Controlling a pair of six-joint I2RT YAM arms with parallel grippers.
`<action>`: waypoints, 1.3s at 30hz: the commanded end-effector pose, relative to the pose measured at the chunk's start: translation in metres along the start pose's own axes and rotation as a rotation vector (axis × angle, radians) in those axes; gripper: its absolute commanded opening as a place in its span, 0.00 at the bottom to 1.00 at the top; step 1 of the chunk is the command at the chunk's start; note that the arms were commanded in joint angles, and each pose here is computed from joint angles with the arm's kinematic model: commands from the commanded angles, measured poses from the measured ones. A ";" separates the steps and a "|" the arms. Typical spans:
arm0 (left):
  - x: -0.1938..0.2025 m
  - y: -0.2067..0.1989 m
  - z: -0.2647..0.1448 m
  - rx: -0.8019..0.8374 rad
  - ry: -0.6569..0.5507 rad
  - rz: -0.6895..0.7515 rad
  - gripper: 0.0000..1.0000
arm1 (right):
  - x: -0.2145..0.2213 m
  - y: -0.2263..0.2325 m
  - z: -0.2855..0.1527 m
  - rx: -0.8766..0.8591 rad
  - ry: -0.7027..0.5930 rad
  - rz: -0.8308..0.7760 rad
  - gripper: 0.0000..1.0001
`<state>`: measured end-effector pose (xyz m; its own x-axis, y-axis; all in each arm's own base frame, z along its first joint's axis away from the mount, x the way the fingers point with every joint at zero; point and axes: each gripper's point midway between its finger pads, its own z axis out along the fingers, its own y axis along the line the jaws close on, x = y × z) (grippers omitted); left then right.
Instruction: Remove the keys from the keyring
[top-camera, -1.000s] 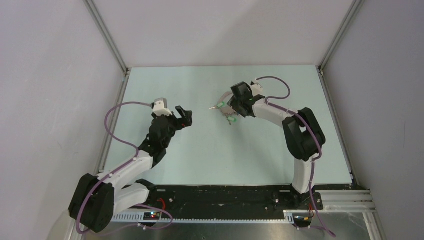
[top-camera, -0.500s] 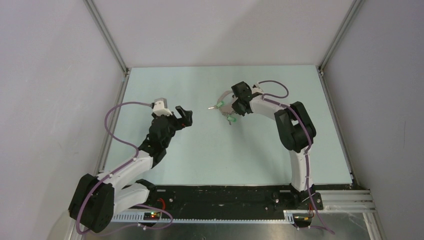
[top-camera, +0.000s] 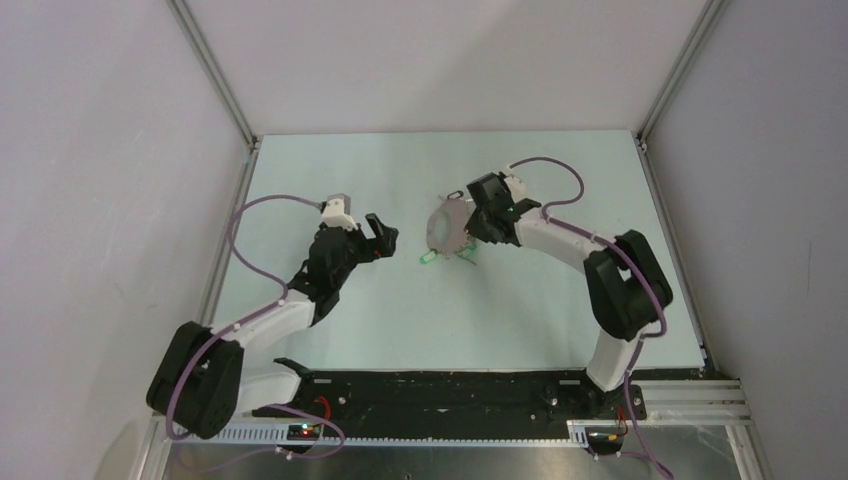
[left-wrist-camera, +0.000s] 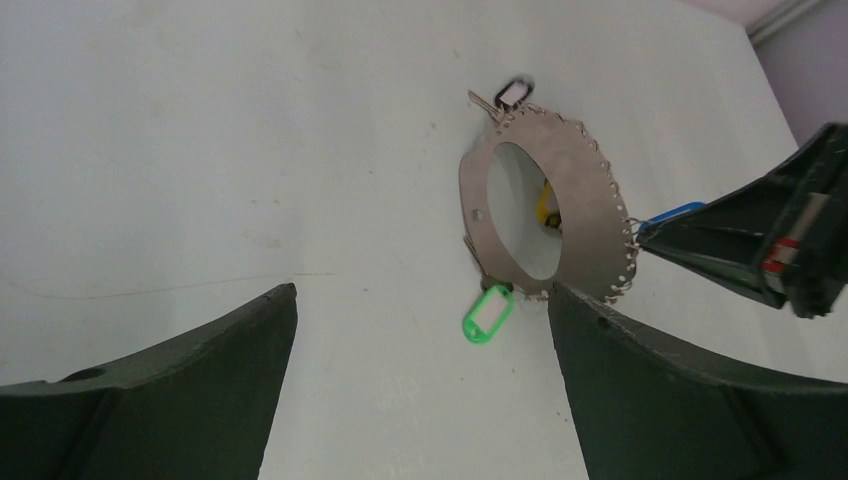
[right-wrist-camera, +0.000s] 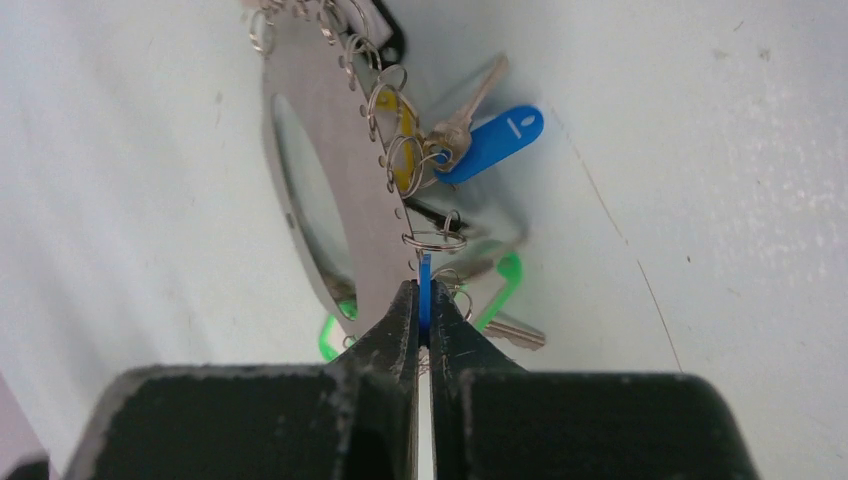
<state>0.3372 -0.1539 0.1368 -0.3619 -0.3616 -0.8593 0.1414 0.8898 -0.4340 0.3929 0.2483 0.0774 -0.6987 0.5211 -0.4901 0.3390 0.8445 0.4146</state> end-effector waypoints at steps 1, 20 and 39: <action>-0.004 -0.042 0.014 0.171 0.057 -0.007 0.98 | 0.000 0.019 -0.037 -0.171 -0.009 -0.098 0.00; 0.103 -0.059 0.063 0.231 0.531 -0.197 0.89 | 0.029 0.010 -0.071 -0.302 0.033 -0.093 0.00; 0.134 -0.043 0.079 0.086 0.630 -0.088 0.66 | 0.034 0.036 -0.104 -0.428 0.073 -0.060 0.00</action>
<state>0.3539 -0.2659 0.0344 -0.8346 -0.2159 -0.5068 0.1590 0.7865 -0.5968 0.3187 0.2669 0.1209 -0.7703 0.4293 -0.4716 0.0818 0.7999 0.5945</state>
